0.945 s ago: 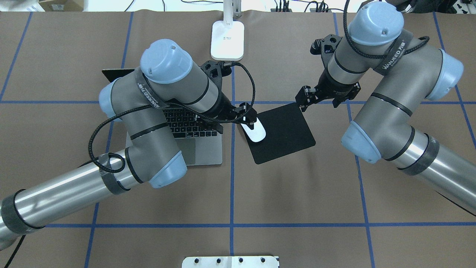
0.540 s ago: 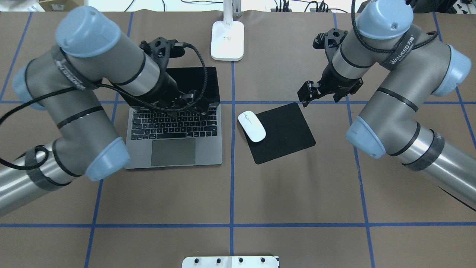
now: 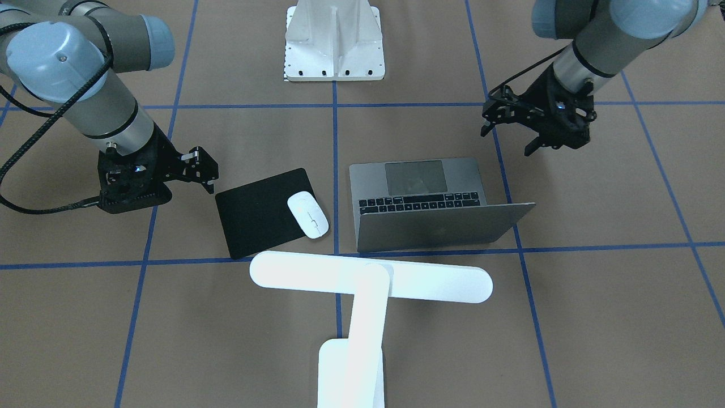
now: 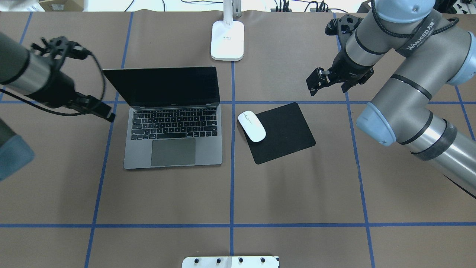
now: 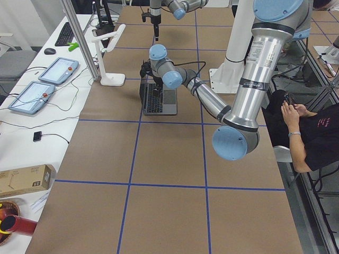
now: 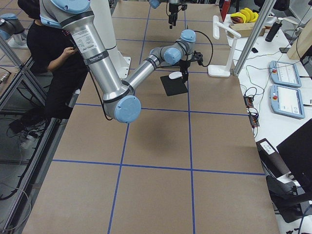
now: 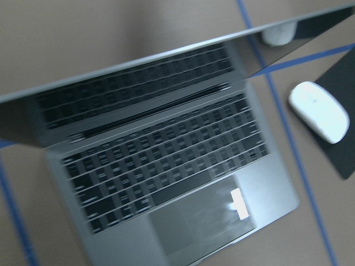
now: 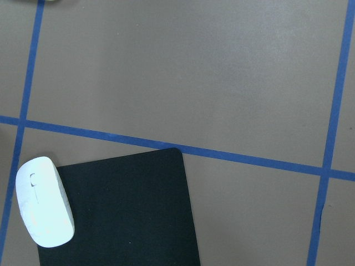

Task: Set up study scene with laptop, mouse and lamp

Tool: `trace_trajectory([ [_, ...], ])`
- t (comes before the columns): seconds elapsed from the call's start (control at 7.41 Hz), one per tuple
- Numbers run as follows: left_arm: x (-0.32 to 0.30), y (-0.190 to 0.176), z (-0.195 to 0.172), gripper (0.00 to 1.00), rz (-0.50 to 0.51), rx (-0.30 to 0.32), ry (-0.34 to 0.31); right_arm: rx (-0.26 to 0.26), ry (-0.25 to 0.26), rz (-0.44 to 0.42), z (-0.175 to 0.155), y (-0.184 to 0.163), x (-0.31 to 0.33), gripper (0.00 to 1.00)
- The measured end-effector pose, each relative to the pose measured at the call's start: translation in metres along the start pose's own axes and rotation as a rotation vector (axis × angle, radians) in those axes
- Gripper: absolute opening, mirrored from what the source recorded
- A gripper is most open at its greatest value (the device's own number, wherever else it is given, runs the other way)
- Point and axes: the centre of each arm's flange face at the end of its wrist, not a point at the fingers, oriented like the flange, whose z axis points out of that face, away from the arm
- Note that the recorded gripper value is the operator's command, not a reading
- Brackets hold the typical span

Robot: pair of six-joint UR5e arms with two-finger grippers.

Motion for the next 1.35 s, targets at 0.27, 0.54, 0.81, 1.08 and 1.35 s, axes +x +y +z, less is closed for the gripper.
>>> trace_trajectory([
  [0.27, -0.067, 0.003, -0.026, 1.00, -0.043, 0.018, -0.055, 0.016, 0.007, 0.037, -0.014, -0.012, 0.025, 1.00],
  [0.54, -0.155, -0.005, -0.055, 1.00, -0.039, 0.019, -0.129, 0.042, 0.001, 0.120, -0.058, -0.038, 0.118, 1.00],
  [0.81, -0.265, 0.002, -0.078, 1.00, -0.058, -0.001, -0.188, 0.048, 0.071, 0.094, -0.101, -0.032, 0.246, 1.00],
  [1.08, -0.367, 0.027, -0.092, 1.00, -0.152, -0.021, -0.219, -0.023, 0.144, 0.137, -0.126, -0.008, 0.333, 1.00],
  [1.35, -0.421, 0.052, -0.092, 1.00, -0.174, -0.051, -0.223, -0.098, 0.166, 0.195, -0.108, 0.044, 0.402, 1.00],
])
